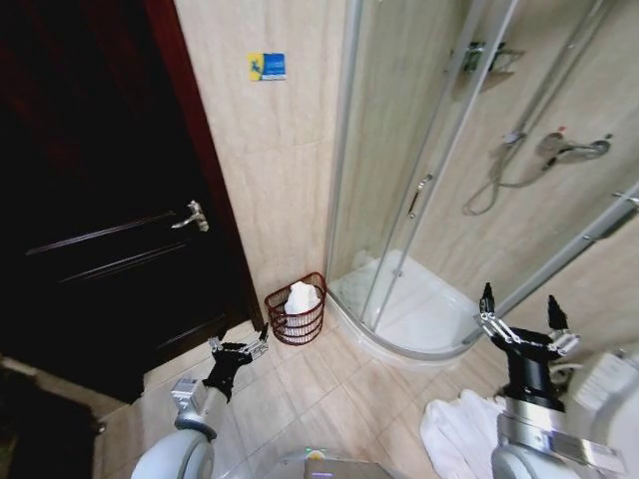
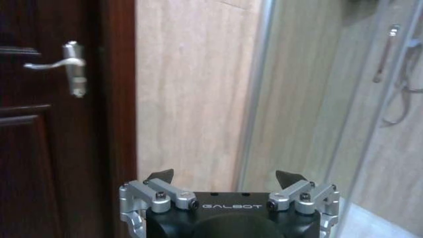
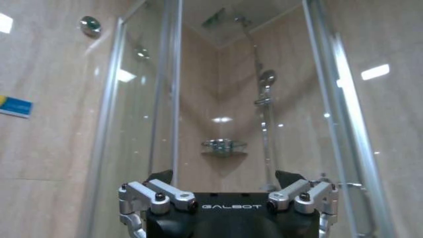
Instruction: Discard the used towel into the hamper.
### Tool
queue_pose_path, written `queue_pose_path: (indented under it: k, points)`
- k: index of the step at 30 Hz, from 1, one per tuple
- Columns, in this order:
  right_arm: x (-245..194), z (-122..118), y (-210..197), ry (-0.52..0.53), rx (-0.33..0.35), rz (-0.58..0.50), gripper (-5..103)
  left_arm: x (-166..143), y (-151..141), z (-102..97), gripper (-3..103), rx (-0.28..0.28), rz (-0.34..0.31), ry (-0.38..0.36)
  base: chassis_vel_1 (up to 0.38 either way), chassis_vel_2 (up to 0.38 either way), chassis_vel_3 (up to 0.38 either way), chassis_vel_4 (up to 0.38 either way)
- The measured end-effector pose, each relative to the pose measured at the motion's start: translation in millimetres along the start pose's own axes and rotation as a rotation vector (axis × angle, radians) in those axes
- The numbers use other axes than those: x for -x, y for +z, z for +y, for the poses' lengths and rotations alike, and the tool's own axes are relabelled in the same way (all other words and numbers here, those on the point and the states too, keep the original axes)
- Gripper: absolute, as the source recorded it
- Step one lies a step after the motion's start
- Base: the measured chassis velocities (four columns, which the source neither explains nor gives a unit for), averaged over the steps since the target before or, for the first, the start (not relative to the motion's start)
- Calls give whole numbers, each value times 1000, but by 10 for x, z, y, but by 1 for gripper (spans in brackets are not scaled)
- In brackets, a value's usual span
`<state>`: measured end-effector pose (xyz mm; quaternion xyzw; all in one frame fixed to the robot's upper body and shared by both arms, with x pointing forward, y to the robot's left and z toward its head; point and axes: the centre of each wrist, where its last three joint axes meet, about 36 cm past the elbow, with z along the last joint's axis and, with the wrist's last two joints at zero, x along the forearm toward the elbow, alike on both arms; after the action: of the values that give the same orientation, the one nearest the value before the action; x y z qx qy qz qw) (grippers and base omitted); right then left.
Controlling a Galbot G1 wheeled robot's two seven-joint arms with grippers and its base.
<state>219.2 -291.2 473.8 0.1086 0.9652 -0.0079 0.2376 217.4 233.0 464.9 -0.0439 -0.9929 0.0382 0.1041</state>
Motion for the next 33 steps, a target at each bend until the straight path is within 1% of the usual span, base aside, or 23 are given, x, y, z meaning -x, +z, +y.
queue_pose_path:
  k: [33]
  points:
    - [8,-16,-5,9,1,-11,100,0,0,0,100,0,0,0,-120,-119,-125,-120]
